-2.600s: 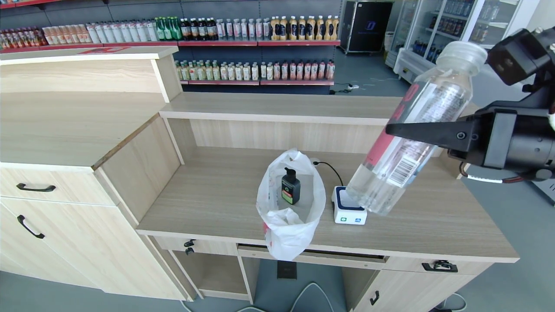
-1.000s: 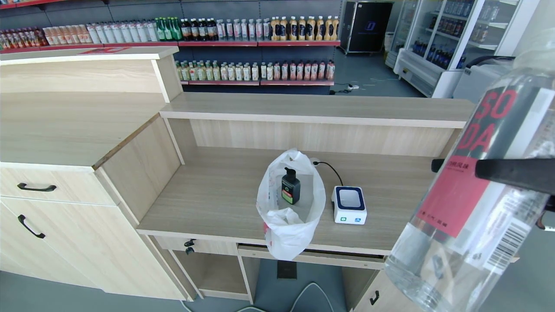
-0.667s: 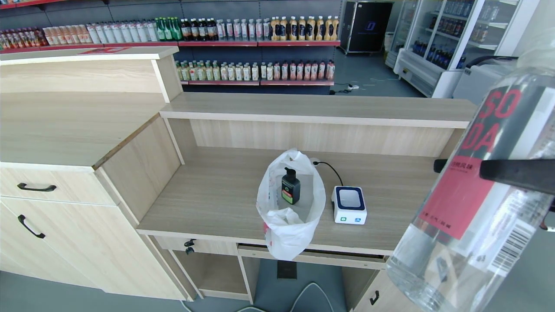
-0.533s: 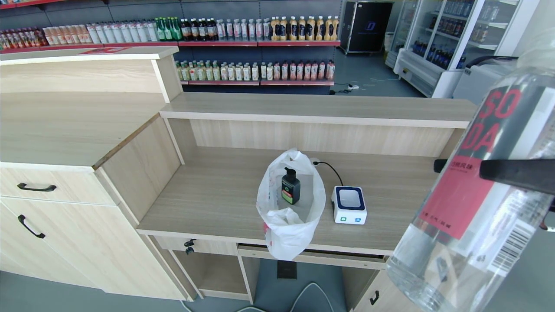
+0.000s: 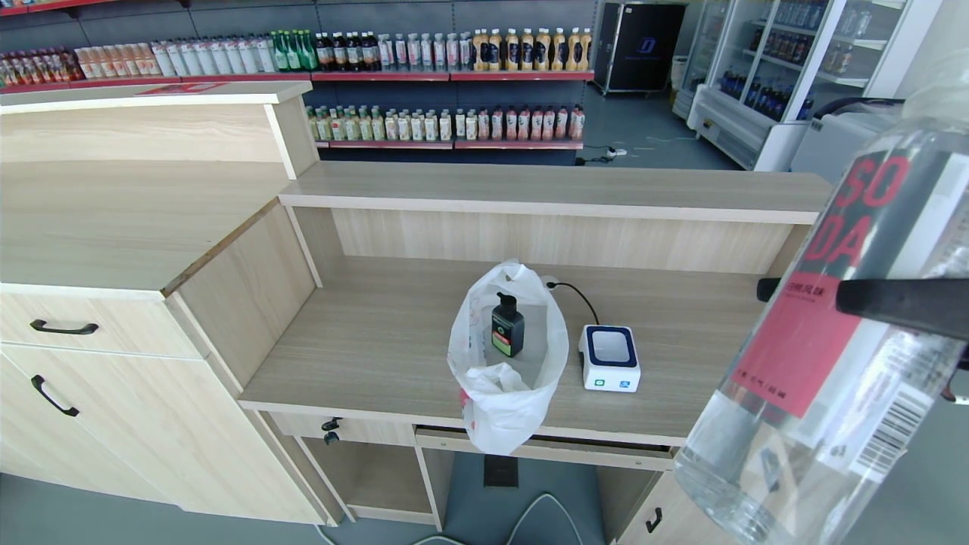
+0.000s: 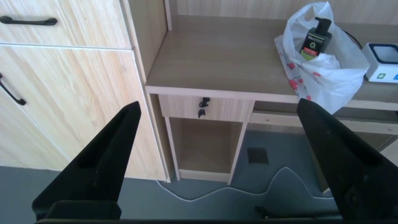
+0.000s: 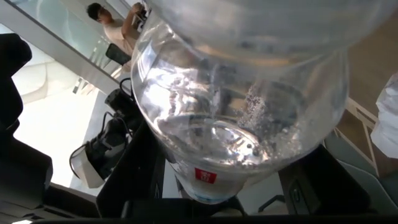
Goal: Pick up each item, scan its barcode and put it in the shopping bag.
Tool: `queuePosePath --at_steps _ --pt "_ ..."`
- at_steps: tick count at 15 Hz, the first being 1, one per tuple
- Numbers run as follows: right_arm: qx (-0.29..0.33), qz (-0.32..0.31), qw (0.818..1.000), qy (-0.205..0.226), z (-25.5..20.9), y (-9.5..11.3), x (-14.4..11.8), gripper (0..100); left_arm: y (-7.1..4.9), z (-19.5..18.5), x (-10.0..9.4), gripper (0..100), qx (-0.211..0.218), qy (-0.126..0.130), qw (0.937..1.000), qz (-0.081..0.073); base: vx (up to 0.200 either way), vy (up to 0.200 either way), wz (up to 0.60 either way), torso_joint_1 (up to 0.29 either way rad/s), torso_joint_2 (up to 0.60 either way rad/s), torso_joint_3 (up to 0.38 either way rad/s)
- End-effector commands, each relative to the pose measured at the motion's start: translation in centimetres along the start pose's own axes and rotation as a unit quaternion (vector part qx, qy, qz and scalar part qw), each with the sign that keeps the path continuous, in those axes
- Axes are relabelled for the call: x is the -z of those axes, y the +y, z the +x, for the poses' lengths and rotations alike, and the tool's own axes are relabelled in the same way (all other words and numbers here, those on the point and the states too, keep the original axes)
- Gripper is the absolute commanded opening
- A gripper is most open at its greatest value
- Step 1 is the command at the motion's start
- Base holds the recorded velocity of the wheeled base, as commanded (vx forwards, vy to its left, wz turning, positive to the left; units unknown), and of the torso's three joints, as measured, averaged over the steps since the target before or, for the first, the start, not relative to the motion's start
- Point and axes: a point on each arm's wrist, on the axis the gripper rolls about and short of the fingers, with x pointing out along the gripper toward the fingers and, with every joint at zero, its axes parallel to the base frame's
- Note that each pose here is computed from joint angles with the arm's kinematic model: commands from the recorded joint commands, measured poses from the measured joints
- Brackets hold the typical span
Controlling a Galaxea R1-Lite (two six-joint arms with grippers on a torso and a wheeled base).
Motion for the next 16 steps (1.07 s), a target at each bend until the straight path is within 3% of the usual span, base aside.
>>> queuePosePath --at_steps 1,4,5,7,9,10,11,16 --pt "0.006 0.000 1.000 -0.002 0.0 -0.2 0.0 0 0.0 0.0 0.0 100 0.000 0.000 1.0000 0.000 0.000 0.000 0.00 0.000 0.00 0.000" --pt "0.051 -0.023 0.998 -0.014 -0.5 -1.7 -0.3 0 0.0 0.0 0.0 100 0.000 0.000 1.0000 0.000 0.000 0.000 0.00 0.000 0.00 0.000" --pt "0.084 -0.047 0.995 -0.010 -0.6 -3.1 -0.1 0 0.0 0.0 0.0 100 0.000 0.000 1.0000 0.000 0.000 0.000 0.00 0.000 0.00 0.000" --pt "0.195 -0.133 0.972 0.014 -1.2 -7.4 0.7 0 0.0 0.0 0.0 100 0.000 0.000 1.0000 0.000 0.000 0.000 0.00 0.000 0.00 0.000" --pt "0.322 -0.226 0.917 0.065 -3.3 -12.3 1.3 0 0.0 0.0 0.0 100 0.000 0.000 1.0000 0.000 0.000 0.000 0.00 0.000 0.00 0.000" --pt "0.351 -0.250 0.899 0.078 -4.1 -13.6 1.4 0 0.0 0.0 0.0 100 0.000 0.000 1.0000 0.000 0.000 0.000 0.00 0.000 0.00 0.000" --pt "0.392 -0.303 0.864 0.092 -6.0 -15.8 1.6 0 0.0 0.0 0.0 100 0.000 0.000 1.0000 0.000 0.000 0.000 0.00 0.000 0.00 0.000" --pt "0.455 -0.463 0.751 0.119 -9.3 -22.0 1.9 0 0.0 0.0 0.0 100 0.000 0.000 1.0000 0.000 0.000 0.000 0.00 0.000 0.00 0.000"
